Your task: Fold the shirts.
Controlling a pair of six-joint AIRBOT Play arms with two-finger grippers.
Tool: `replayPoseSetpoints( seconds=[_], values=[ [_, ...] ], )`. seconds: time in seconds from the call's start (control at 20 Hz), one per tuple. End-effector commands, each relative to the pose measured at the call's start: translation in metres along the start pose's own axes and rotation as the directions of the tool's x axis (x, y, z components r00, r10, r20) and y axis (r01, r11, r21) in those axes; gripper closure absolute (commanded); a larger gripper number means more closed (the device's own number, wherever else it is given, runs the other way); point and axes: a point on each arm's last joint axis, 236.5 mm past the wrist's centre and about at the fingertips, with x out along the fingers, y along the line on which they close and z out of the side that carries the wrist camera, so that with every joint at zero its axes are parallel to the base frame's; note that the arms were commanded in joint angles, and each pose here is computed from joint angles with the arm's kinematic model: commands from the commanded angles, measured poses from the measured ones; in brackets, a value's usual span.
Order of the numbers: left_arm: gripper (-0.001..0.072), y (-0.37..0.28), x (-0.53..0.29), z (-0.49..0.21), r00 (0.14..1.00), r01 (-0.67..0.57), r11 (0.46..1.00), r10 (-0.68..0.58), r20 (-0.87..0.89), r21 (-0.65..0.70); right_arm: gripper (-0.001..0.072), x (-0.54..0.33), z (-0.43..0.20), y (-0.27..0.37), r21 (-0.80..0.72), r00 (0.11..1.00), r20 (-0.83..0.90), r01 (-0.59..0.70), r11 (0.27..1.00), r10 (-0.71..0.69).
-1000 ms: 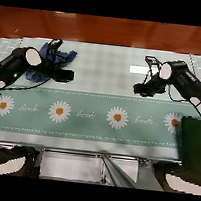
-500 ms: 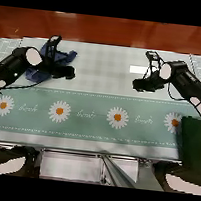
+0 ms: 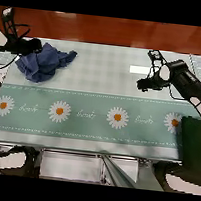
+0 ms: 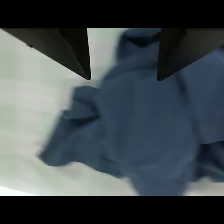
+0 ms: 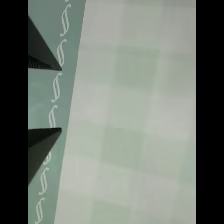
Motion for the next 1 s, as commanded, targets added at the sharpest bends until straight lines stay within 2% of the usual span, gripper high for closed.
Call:
replayPoseSetpoints(
  seconds=[0.0,0.25,0.5,0.65,0.7,0.75,0.8,0.95],
  values=[
    [0.0201,0.040,0.028,-0.019,0.994,-0.045,0.999,0.046,-0.103,0.010,0.0301,0.000,0.007,0.010,0.022,0.999,0.029,-0.043,0.999,0.042],
    [0.0201,0.054,0.072,-0.065,0.954,-0.070,0.992,0.096,-0.284,0.101,0.0301,0.000,0.009,0.011,0.025,0.998,0.038,-0.046,0.999,0.045],
    [0.0203,0.061,0.094,-0.084,0.931,-0.078,0.990,0.113,-0.346,0.115,0.0301,0.000,0.010,0.011,0.039,0.998,0.042,-0.048,0.998,0.047],
    [0.0224,0.065,0.095,-0.106,0.888,-0.078,0.989,0.125,-0.442,0.123,0.0302,0.000,0.010,0.012,0.043,0.998,0.042,-0.049,0.998,0.047],
    [0.0326,0.066,0.094,-0.111,0.874,-0.079,0.989,0.129,-0.468,0.126,0.0301,0.000,0.010,0.012,0.045,0.998,0.040,-0.052,0.998,0.051],
    [0.0595,0.066,0.090,-0.112,0.865,-0.079,0.988,0.132,-0.484,0.129,0.0301,0.000,0.009,0.014,0.049,0.998,0.037,-0.059,0.997,0.057],
    [0.0680,0.066,0.086,-0.106,0.867,-0.083,0.989,0.132,-0.480,0.122,0.0301,-0.001,0.008,0.016,0.055,0.997,0.034,-0.067,0.996,0.066],
    [0.0680,0.054,0.064,-0.058,0.906,-0.080,0.990,0.120,-0.407,0.115,0.0302,-0.008,0.007,0.020,0.068,0.996,0.035,-0.089,0.994,0.087]
  ],
)
